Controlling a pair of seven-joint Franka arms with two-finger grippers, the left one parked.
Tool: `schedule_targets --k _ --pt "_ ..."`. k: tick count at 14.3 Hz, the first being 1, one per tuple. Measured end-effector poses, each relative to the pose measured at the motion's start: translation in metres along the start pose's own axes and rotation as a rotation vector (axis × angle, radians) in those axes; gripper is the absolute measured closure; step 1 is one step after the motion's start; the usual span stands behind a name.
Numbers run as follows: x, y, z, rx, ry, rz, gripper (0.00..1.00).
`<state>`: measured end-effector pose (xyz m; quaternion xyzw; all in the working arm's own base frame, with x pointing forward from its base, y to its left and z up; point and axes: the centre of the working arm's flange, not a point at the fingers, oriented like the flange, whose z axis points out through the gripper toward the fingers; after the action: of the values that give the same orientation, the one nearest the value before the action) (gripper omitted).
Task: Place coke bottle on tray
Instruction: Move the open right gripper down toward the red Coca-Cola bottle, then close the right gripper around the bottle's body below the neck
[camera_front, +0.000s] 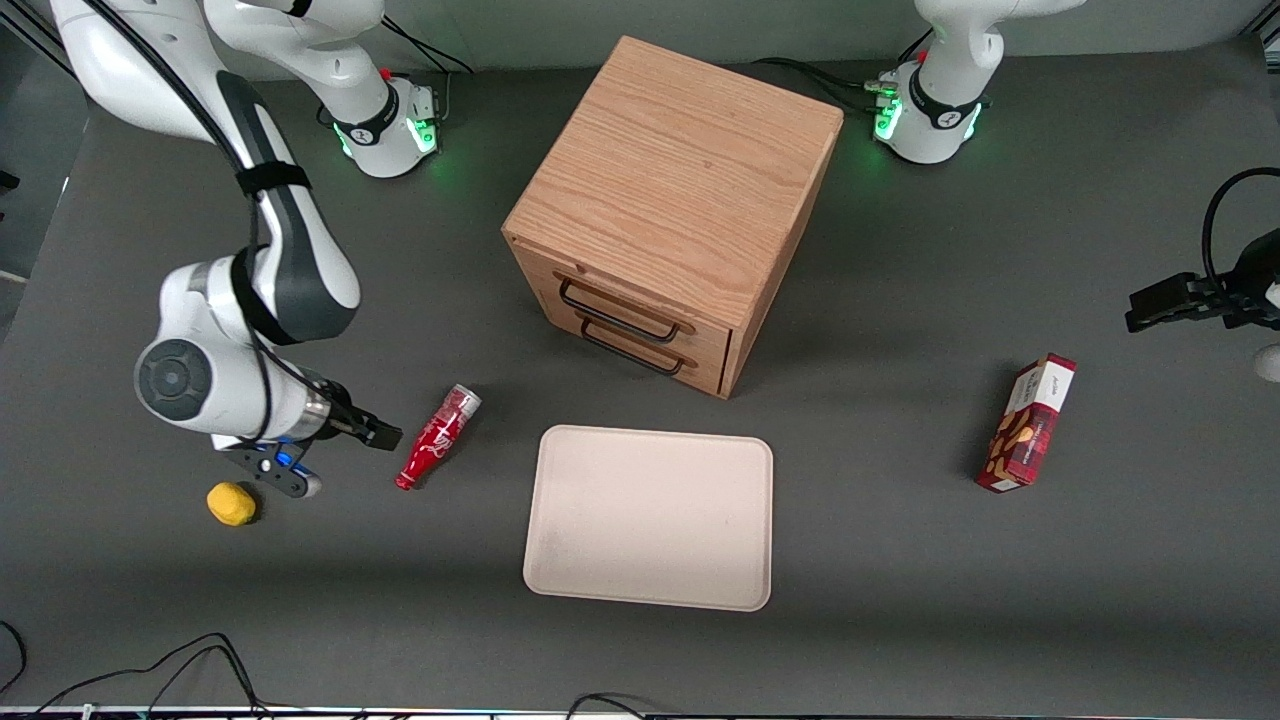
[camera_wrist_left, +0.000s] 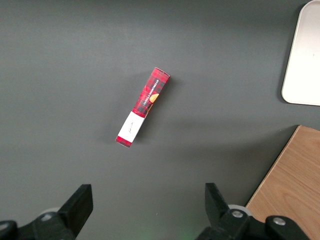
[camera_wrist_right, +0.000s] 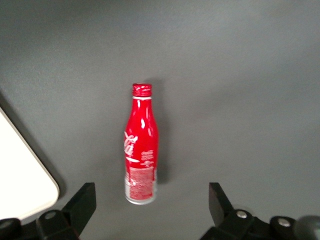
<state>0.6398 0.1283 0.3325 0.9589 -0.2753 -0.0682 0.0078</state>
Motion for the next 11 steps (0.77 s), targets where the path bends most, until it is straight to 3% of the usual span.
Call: schedule_targets --k 5,11 --pt "-0.008 -0.025 0.074 0.042 0.037 0.088 0.0" --pt "-0.012 -0.022 0.124 0.013 0.041 0.119 0.0"
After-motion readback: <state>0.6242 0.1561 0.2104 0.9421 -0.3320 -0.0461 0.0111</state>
